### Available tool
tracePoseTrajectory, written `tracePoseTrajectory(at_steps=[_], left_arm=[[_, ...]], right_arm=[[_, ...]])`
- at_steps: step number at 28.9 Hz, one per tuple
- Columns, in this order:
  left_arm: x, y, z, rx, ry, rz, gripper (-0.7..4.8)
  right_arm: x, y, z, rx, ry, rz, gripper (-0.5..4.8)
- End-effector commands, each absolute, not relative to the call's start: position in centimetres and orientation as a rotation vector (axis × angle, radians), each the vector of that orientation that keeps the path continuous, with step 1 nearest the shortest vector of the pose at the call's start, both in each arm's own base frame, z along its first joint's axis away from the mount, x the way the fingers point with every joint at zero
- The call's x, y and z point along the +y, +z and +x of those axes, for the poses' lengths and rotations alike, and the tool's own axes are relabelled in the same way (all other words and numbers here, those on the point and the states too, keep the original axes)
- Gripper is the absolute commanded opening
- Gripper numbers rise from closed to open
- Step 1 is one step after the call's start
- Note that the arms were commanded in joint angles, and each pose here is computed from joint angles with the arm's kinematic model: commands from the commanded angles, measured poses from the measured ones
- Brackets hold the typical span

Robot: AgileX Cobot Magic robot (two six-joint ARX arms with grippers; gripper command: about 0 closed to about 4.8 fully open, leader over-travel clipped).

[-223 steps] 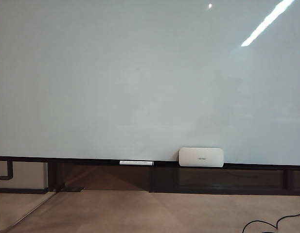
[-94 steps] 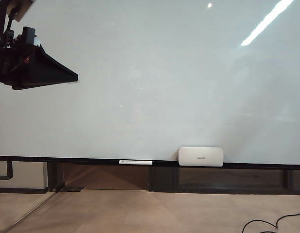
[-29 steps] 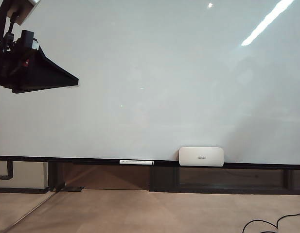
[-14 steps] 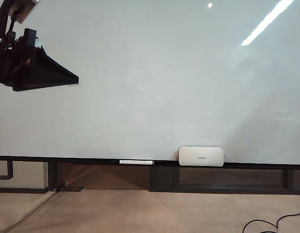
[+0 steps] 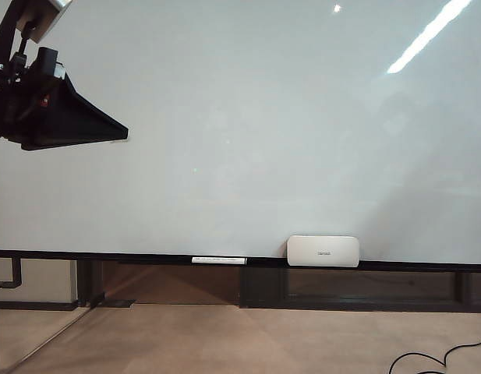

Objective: Reach to the right to find the marker pen, pick it up, and write the number 15 on the whiteboard.

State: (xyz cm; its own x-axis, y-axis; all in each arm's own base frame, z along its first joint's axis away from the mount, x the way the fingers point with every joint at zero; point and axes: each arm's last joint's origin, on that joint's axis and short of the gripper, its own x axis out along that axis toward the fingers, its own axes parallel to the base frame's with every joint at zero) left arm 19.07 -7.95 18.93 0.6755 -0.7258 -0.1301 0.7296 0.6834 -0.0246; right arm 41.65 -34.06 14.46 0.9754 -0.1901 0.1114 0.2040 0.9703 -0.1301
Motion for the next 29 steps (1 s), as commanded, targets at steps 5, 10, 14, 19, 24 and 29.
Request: tracePoseTrajectory(at_steps=[5,10,14,19,24,29], left_arm=[[-8.06,19.78,19.32,0.086,-0.825,0.033,-0.05],[-8.11,20.11,19.47,0.075,-0.825,0.035,-0.05],[-8.11,20.08,19.46,0.078,-0.825,0.034,-0.05],[-8.11,19.94,19.45,0.093,-0.826,0.033,-0.05],[-8.11,19.89,19.44,0.100,-0.826,0.033,-0.05],[-8.11,19.83,19.43,0.106,-0.827,0.032,-0.05]], right_arm=[[-34.23,14.67,41.62,-0.104,-0.227,-0.157,2.28],[-34.21,14.66,41.64,-0.103,-0.226,-0.159,2.09],[-34.21,14.66,41.64,-0.103,-0.226,-0.160,1.99],[-34.22,14.60,41.64,-0.097,-0.227,-0.156,0.73],[-34.22,14.57,41.65,-0.096,-0.226,-0.155,-0.01],[-34.25,14.57,41.63,-0.097,-0.231,-0.154,-0.01]])
